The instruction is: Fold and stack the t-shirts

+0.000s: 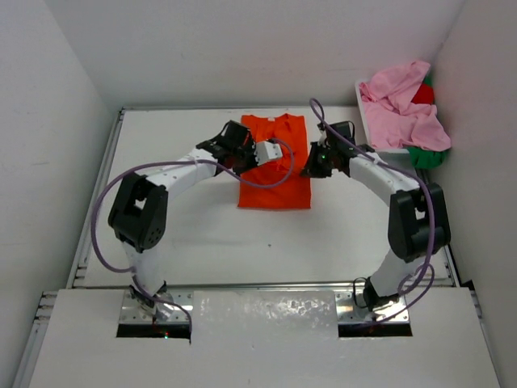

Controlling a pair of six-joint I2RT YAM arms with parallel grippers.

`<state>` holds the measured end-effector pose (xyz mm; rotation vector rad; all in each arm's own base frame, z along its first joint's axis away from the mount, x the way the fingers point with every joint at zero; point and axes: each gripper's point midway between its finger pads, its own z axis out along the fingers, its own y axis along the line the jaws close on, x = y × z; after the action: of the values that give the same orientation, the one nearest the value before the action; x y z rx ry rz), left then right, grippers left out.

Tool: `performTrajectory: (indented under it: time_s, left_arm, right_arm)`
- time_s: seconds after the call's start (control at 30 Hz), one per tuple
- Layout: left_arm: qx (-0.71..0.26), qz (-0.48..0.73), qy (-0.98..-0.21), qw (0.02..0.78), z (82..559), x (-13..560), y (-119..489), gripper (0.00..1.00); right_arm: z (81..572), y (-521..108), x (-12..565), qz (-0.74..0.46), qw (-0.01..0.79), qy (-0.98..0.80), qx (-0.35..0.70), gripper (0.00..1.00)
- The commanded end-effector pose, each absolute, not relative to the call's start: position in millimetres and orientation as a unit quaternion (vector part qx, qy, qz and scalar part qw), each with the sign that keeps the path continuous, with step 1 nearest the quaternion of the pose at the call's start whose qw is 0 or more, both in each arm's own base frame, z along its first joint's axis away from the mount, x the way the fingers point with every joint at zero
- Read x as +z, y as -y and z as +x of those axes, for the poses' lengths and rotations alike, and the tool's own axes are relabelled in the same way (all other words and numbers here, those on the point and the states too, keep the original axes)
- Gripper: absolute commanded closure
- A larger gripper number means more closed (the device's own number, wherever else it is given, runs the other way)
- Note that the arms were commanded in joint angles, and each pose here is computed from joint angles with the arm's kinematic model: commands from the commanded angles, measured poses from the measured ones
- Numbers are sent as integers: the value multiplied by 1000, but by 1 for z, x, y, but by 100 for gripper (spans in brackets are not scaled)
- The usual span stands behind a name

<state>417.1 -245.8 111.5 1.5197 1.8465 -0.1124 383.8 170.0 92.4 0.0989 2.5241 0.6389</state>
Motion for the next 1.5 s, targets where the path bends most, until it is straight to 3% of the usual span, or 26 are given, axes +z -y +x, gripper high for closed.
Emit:
performTrajectory:
  time_s: [0.0,0.3,0.6,0.73,0.77,0.83,0.87,1.0,1.03,1.07,1.23,1.3,1.4,1.47]
  left_arm:
    - [-44,569,-732,372,434,115,241,100]
    - [-31,533,-757,377,482,95,234,100]
    - [-39,520,-765,379,496,77,233,100]
    - [-16,489,-779,391,508,75,224,97]
    - [1,476,-788,391,512,72,217,88]
    - [13,449,-801,396,521,73,211,73]
    - [26,433,-808,399,525,75,206,59]
    - [47,373,-829,414,542,88,192,42]
    - [50,367,-831,415,544,89,191,36]
    - [61,358,-831,421,548,94,187,22]
    - [83,309,-834,449,567,130,169,25]
    - [55,348,-825,442,557,139,178,37]
    - [-23,458,-791,405,510,138,211,39]
    - [-71,516,-786,334,465,111,227,41]
  right_arm:
    - [412,-171,103,21,285,-926,247,100]
    - [459,-171,77,33,266,-931,247,100]
    - [471,-161,55,53,252,-937,235,100]
    - [481,-153,38,66,243,-940,230,78]
    - [485,-150,37,62,246,-940,227,69]
    - [504,-138,46,59,269,-940,203,63]
    - [506,-133,44,55,268,-943,188,61]
    - [527,-112,71,9,314,-941,127,64]
    - [526,-111,75,4,320,-940,122,66]
    - [527,-110,79,-3,330,-936,120,68]
    - [485,-123,89,-32,345,-926,150,82]
    - [476,-137,99,-53,359,-915,177,86]
    - [461,-159,86,-69,343,-911,220,88]
    - [459,-179,82,-65,334,-901,268,88]
